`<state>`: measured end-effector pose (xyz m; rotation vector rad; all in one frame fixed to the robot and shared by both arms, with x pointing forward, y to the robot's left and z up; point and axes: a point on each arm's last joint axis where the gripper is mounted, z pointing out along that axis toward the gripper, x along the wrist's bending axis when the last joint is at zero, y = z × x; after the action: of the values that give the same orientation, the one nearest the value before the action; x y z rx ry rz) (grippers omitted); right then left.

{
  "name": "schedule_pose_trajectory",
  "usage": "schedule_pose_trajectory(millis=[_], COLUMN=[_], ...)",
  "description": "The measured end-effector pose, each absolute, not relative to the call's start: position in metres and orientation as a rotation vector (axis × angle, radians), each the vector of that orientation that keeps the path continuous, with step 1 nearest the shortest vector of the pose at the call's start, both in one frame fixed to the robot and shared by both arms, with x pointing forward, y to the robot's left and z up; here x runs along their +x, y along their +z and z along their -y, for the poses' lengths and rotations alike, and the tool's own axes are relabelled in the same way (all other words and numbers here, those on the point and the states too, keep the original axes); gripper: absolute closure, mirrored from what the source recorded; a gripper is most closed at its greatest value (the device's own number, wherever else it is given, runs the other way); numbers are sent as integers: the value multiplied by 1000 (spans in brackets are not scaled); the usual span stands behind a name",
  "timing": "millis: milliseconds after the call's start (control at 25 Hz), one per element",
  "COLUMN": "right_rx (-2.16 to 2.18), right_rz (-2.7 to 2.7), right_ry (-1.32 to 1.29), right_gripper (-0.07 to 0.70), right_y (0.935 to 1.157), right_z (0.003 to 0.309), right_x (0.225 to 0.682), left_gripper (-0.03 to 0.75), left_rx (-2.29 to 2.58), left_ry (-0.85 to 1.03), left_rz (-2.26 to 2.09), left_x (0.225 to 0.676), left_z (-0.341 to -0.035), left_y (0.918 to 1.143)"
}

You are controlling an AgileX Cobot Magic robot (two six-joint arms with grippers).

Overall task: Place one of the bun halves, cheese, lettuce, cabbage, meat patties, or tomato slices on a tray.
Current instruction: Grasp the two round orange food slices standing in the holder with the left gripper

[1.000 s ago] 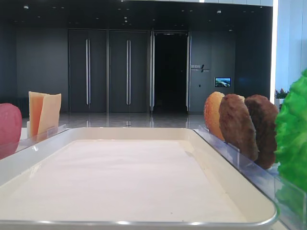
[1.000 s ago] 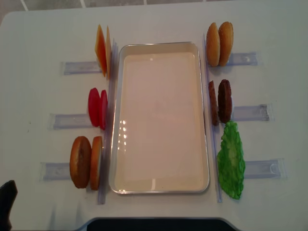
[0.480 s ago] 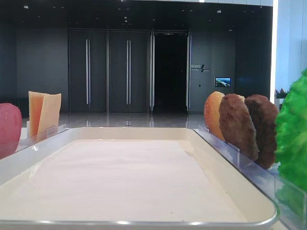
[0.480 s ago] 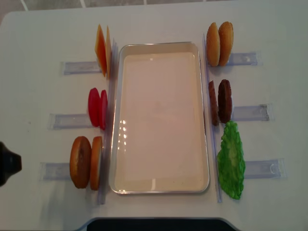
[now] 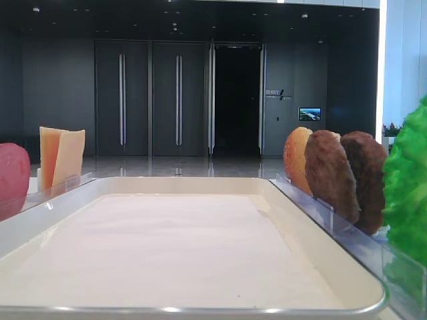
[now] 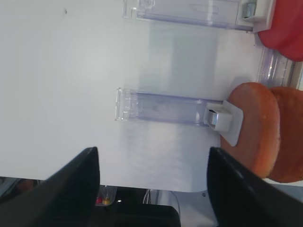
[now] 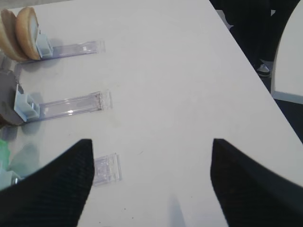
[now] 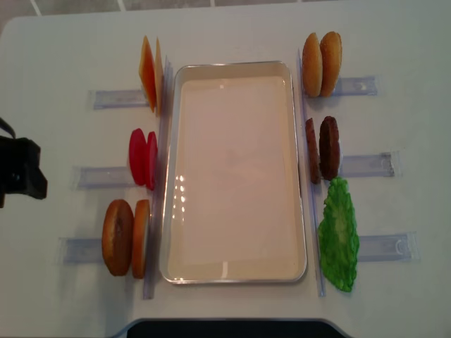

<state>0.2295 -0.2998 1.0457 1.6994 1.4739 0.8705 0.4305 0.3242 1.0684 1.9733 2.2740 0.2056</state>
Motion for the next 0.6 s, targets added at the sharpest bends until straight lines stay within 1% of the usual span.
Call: schedule_pose_trajectory(millis=[120,240,600], right_rx=[1699,1699,1699], right_rz=[-1474,-1474,-1474], right_ry=[870,870,870], right_gripper=[111,111,111], right_y=[1046,1046,1046], right_z=[300,300,300], right_x=[230,230,230], left_gripper=[181,181,181], left_rx=[1957,1953,1969], left_ry=[152,142,143], left_rz=[-2271,-2264,-2273], left_x=[446,456,459], left_z=[-323,-323,-325], left_y=[1068,1069,1067])
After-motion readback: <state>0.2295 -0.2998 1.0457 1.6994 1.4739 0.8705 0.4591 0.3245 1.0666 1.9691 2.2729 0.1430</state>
